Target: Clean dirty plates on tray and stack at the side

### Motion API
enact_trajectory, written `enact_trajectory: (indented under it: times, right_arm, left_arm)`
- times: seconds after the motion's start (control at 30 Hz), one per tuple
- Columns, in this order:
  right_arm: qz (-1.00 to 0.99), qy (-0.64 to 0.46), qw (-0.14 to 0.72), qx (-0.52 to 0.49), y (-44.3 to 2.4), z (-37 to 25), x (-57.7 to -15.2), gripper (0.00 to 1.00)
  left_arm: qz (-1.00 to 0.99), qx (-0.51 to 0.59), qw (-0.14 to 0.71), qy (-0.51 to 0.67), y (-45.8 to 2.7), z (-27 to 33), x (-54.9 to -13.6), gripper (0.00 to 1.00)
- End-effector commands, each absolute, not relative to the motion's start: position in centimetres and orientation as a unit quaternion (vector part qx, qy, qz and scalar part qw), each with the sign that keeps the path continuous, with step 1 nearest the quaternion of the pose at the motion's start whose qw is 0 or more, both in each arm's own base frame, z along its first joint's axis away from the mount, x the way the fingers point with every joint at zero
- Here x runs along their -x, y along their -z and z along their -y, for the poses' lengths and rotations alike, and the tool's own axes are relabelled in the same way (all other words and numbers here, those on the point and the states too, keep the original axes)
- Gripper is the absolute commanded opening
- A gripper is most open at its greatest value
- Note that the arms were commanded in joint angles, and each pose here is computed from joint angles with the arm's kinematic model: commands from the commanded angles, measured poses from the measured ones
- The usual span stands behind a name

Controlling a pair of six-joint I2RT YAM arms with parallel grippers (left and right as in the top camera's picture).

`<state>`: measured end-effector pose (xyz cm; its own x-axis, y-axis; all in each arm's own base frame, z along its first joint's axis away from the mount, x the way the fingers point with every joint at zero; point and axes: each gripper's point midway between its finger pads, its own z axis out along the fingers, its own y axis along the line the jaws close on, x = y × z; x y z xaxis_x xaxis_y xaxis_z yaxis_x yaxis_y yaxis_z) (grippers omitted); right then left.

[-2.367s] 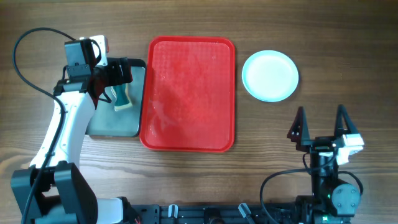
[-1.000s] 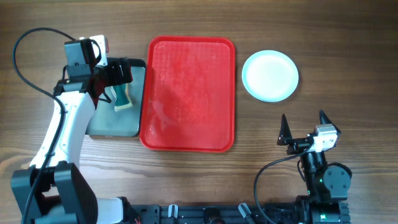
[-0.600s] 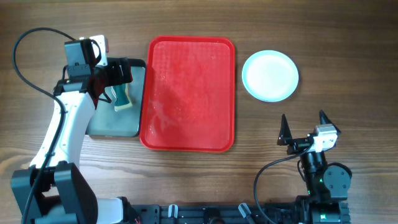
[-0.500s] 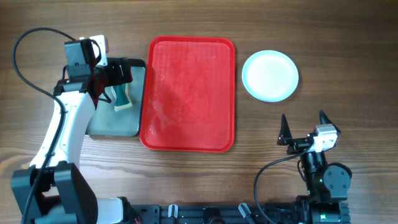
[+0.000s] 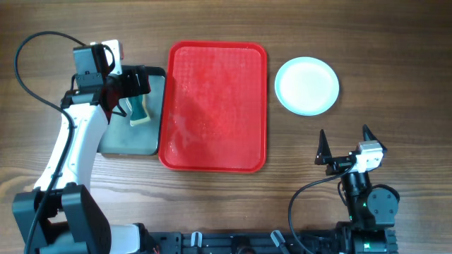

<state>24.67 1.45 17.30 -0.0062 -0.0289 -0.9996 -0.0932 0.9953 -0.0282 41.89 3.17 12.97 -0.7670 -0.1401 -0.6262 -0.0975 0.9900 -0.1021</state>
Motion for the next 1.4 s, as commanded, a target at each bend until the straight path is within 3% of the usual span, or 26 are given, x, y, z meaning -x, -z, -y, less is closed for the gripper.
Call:
enact_trajectory:
  times: [0.0, 0.8, 1.13, 1.37]
  right_arm:
    - [-0.702, -0.02, 0.71, 0.051, -17.7, -1.5, -24.6, 1.0]
    - [-0.702, -0.02, 0.71, 0.051, -17.7, -1.5, -24.6, 1.0]
    - [-0.702, -0.02, 0.71, 0.051, -17.7, -1.5, -24.6, 1.0]
    - [-0.702, -0.02, 0.71, 0.051, -17.7, -1.5, -24.6, 1.0]
  left_arm:
    - [-0.938, 0.062, 0.339, 0.037, -13.2, -3.1, -42.1, 1.0]
    - [-0.94, 0.063, 0.333, 0.035, -13.3, -3.1, -41.5, 1.0]
    - [-0.882, 0.054, 0.467, 0.023, -25.5, -2.8, -37.7, 1.0]
    - [-0.823, 0.036, 0.566, 0.03, -33.7, -1.5, -30.5, 1.0]
